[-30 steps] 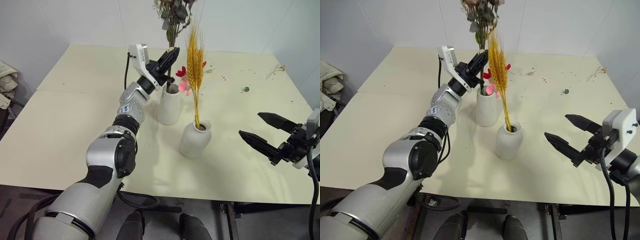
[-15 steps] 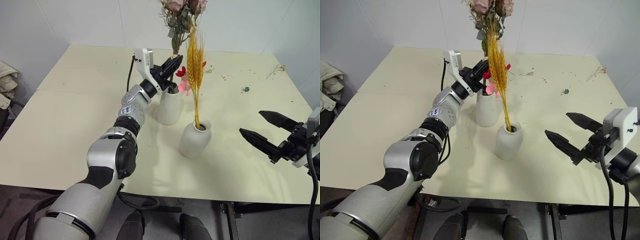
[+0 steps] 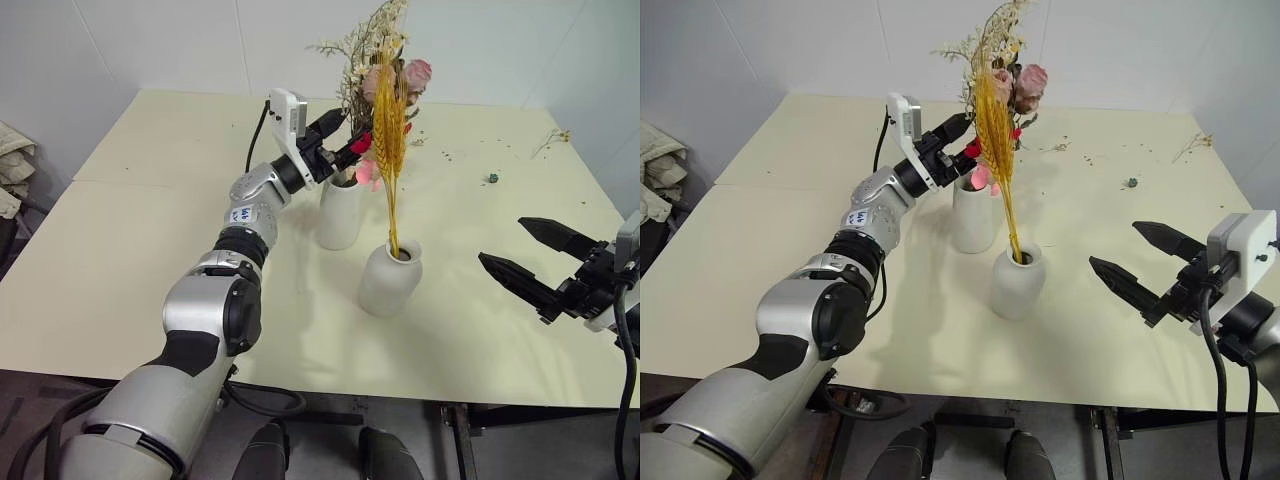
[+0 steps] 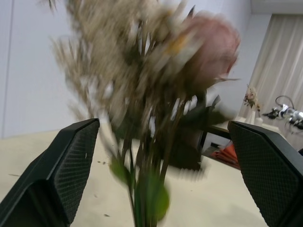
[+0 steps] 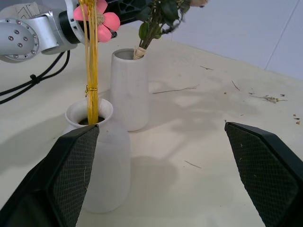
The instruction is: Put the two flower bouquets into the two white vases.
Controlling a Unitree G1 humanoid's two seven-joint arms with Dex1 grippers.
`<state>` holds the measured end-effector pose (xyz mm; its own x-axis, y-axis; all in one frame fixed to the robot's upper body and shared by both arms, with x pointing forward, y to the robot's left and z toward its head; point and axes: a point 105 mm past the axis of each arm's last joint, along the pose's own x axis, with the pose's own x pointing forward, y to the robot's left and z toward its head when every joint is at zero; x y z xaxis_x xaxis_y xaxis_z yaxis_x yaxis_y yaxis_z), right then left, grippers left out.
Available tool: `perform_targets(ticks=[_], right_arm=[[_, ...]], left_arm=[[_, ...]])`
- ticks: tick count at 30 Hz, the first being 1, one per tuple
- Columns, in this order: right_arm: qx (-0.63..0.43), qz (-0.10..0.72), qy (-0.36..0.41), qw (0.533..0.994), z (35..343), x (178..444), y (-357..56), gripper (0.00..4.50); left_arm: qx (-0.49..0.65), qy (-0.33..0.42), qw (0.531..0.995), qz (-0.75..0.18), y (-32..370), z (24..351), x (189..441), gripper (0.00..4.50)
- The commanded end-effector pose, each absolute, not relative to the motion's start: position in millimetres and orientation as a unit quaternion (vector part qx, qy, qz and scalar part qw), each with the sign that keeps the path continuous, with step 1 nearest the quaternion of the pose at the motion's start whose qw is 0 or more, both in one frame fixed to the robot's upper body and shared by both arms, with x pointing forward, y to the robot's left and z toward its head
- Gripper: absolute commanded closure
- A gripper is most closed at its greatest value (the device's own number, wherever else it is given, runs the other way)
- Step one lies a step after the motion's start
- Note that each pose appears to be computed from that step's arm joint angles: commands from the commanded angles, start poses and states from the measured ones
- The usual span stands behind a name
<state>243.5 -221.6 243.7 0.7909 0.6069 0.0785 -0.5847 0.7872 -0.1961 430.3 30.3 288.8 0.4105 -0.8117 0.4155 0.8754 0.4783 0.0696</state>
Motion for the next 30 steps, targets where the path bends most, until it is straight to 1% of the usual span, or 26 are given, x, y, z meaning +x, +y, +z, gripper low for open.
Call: perform_targets(ticks=[1,4,7,9,12,14,16,19,23,26,30], right_arm=[[-0.092,0.321,-0.093,0.938,253,239,-217,0.0],[-0.095,0.323,-0.089,0.937,252,239,-217,0.0],[-0.098,0.324,-0.086,0.937,251,238,-219,0.0],[-0.101,0.326,-0.078,0.937,250,239,-221,0.0],[-0.108,0.331,-0.065,0.935,250,240,-227,0.0],[-0.113,0.335,-0.056,0.934,250,242,-232,0.0],[-0.12,0.344,-0.045,0.93,250,245,-237,0.0],[-0.132,0.359,-0.029,0.923,251,252,-243,0.0],[-0.145,0.369,-0.025,0.918,258,260,-248,0.0],[-0.149,0.386,-0.015,0.91,257,260,-247,0.0],[-0.157,0.393,-0.011,0.906,257,267,-249,0.0]], left_arm=[[-0.021,-0.225,0.827,-0.514,41,298,425,0.03],[0.034,-0.219,0.825,-0.52,56,296,422,0.03],[0.083,-0.199,0.819,-0.531,82,294,416,0.03],[0.115,-0.19,0.833,-0.506,108,295,416,0.03],[0.178,-0.145,0.857,-0.462,156,285,414,0.03],[0.202,-0.139,0.869,-0.43,180,283,410,0.03],[0.203,-0.14,0.868,-0.431,197,284,401,0.03],[0.201,-0.145,0.851,-0.462,208,282,384,0.03],[0.212,-0.102,0.842,-0.486,225,265,372,0.03],[0.216,-0.078,0.847,-0.479,238,258,368,0.03],[0.221,-0.079,0.863,-0.448,258,262,362,0.03]])
